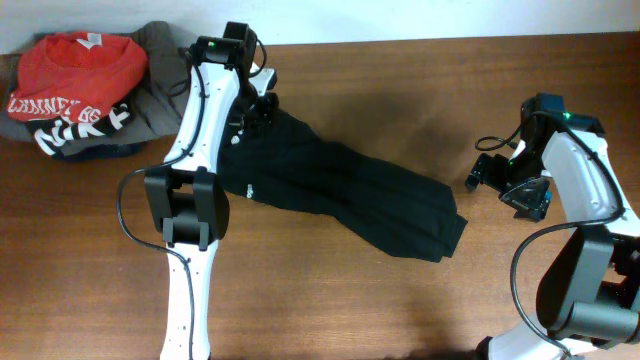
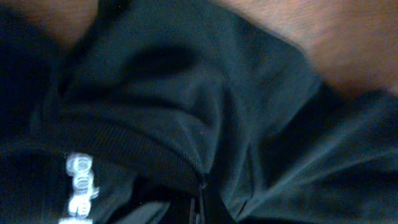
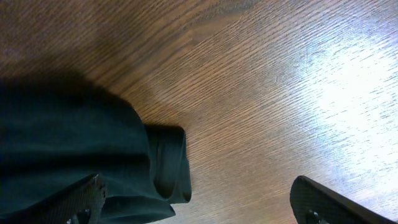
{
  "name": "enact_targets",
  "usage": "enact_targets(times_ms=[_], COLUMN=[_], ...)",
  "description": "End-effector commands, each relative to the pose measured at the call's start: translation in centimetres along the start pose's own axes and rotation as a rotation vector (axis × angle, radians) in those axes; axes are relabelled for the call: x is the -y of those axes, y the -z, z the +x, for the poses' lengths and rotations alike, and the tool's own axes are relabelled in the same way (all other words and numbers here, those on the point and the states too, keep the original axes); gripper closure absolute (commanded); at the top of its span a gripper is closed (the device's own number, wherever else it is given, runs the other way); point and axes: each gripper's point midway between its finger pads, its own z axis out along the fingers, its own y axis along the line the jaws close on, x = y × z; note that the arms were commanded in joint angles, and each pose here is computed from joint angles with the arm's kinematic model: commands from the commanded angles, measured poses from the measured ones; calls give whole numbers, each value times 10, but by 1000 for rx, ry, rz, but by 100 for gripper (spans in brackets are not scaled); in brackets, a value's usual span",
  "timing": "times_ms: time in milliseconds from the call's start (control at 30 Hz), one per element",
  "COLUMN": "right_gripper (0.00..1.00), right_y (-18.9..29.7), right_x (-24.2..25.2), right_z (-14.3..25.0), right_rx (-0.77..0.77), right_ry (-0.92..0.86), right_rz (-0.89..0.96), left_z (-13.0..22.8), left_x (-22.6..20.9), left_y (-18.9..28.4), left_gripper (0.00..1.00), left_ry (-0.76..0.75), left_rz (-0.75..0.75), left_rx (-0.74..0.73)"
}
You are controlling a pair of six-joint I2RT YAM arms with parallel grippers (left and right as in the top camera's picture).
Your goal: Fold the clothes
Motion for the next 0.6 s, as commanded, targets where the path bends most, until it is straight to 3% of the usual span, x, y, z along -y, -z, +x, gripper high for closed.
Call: enact_targets(times_ms=[0, 333, 500, 533, 567], right_gripper=[1, 1, 0, 0, 0], right_y=[9, 9, 9, 9, 9], right_x=[3, 3, 3, 3, 3], right_z=[-1, -1, -1, -1, -1], right_rx=[32, 32, 31, 31, 32], right_ry=[-6, -6, -6, -7, -7], right_rz=[9, 9, 9, 8, 8], left_z=[9, 25, 29, 30, 31], left_x=[-19, -65, -88, -93, -96], left_y=[5, 36, 42, 42, 43], left_gripper=[99, 99, 99, 96, 86], left_ry=[56, 168, 217, 226, 233], left_rz=[-104, -354, -366, -366, -367], left_rx=[-31, -42, -48, -51, -53])
